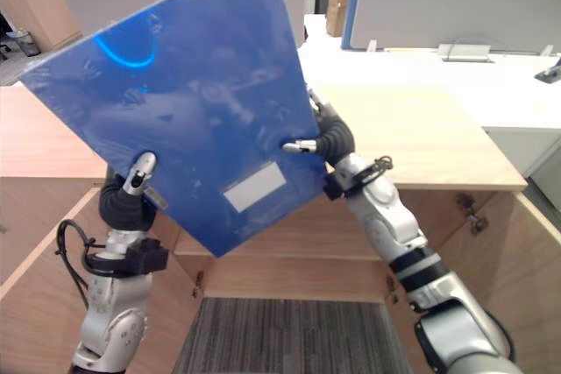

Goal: Walk over to the cabinet, pick up the folder, carry it to the office cabinet, place the folder inside the office cabinet, then close the office cabinet door

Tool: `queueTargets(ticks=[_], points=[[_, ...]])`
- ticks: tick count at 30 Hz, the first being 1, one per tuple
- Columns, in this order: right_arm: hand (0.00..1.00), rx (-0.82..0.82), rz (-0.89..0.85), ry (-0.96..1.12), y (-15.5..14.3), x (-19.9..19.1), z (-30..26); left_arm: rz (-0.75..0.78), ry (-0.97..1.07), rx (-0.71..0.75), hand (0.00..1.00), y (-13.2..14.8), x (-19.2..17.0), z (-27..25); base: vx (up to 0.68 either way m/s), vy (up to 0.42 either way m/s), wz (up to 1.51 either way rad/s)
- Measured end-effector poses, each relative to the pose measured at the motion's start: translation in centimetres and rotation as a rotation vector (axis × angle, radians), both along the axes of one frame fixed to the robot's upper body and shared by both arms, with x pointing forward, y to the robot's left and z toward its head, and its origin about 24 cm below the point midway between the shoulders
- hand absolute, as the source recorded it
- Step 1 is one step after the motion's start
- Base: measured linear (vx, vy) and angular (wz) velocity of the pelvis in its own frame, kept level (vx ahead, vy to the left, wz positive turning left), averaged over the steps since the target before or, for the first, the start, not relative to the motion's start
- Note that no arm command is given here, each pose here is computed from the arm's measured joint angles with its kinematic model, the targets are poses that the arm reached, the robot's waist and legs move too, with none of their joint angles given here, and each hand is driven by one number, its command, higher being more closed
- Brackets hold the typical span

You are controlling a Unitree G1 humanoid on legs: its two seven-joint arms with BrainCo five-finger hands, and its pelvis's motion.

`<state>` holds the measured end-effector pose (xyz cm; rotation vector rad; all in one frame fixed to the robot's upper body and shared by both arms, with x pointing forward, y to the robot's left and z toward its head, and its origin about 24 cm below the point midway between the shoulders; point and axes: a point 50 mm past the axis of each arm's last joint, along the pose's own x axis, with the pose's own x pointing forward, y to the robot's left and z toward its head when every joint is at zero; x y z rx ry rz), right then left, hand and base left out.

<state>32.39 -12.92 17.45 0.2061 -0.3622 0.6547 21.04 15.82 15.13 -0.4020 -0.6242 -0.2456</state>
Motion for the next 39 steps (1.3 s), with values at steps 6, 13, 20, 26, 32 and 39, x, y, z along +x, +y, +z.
queueTargets(ticks=[6, 13, 20, 26, 32, 39], points=[[1.0, -0.058, 0.022, -0.019, 0.9, 0.6, 0.6, 0.02, -0.005, -0.001, 1.0, 0.3, 0.0, 0.1, -0.01, 0.01, 0.02], [1.0, -0.159, 0.101, -0.047, 2.1, 0.5, 1.2, 0.064, -0.021, -0.013, 1.0, 1.0, -0.2, 0.3, -0.01, 0.012, 0.1], [1.0, -0.259, 0.202, 0.048, 2.5, 0.5, 0.5, 0.073, -0.017, 0.024, 0.0, 1.3, -0.5, 0.0, 0.0, 0.004, 0.05], [1.0, -0.365, 0.204, 0.095, 1.5, 0.2, -0.7, 0.009, 0.054, 0.004, 0.0, 1.0, -0.2, -1.3, 0.0, 0.0, 0.0], [1.0, -0.501, 0.17, 0.048, -0.3, 0.0, 0.5, -0.214, 0.199, -0.043, 0.0, -0.1, 0.3, -4.8, 0.0, 0.0, 0.0], [1.0, -0.502, 0.023, -0.159, -3.5, -2.6, 2.5, -0.368, 0.573, -0.072, 0.0, -0.8, -0.2, -14.2, 0.01, 0.005, -0.01]])
